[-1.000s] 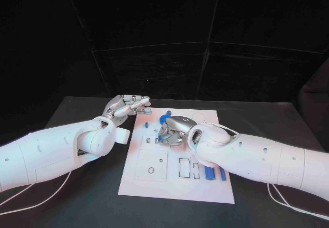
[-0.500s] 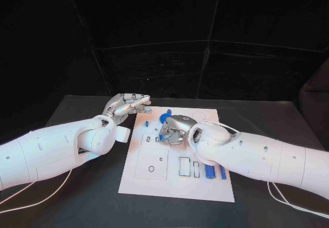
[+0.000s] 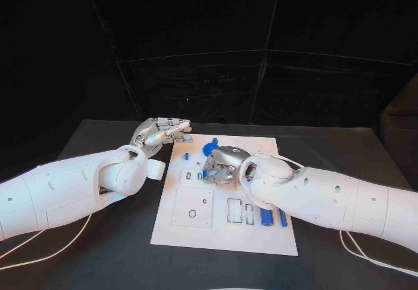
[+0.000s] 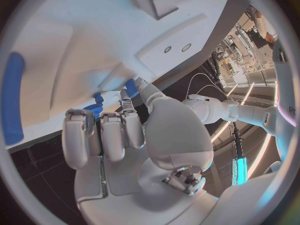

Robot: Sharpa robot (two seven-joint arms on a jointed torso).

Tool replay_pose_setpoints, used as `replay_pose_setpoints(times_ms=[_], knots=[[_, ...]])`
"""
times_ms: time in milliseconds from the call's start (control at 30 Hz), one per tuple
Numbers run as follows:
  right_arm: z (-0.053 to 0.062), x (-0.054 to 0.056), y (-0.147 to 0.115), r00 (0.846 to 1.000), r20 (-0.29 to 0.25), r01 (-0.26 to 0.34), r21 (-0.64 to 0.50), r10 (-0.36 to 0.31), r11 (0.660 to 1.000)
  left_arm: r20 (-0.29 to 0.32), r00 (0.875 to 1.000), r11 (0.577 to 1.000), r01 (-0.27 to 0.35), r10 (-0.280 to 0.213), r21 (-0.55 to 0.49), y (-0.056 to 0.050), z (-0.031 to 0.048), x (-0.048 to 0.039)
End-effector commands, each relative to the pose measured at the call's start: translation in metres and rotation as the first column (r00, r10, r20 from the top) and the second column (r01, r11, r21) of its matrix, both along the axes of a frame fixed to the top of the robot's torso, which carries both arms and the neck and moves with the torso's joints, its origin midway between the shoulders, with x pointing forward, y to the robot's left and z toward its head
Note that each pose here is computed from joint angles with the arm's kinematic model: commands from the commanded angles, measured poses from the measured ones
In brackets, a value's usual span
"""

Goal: Assemble the parts on the task board

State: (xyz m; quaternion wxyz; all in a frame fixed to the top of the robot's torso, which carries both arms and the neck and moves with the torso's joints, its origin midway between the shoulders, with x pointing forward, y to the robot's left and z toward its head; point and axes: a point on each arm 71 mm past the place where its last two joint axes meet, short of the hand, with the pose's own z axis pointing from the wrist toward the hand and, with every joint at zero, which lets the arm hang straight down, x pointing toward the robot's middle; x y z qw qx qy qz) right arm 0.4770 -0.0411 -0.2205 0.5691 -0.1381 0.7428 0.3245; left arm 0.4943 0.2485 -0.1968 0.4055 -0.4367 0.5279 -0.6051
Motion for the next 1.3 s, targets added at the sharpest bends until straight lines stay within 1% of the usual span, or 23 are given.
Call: replay_pose_setpoints(times_ms=[33,1067,1133,1233,1300], knots=[[-0.0032,0.0002,-0.0011,1.0,-0.009,0.003,-0.028,-0.003,1.0,0.008,1.0,1.0,0.006,-0.006,-0.008,-0.001,0.0017,0.0004],[-0.001,0.0004,-0.0005,1.0,0.009,0.018,-0.006,-0.018,1.0,0.002,1.0,1.0,0.007,-0.007,-0.006,-0.0004,0.0012,0.0006],[-0.0004,0.0006,-0.0011,1.0,0.017,0.023,-0.001,-0.023,1.0,0.002,1.0,1.0,0.007,-0.007,-0.006,-0.0003,0.0012,0.0006],[0.0022,0.0012,-0.0029,0.999,0.041,0.035,0.026,-0.036,0.999,0.001,1.0,1.0,0.007,-0.007,-0.006,-0.0002,0.0011,0.0007],[0.0059,0.0012,-0.0058,0.996,0.074,0.039,0.067,-0.044,0.997,-0.003,1.0,1.0,0.009,-0.009,-0.002,-0.0003,0.0007,0.0008]])
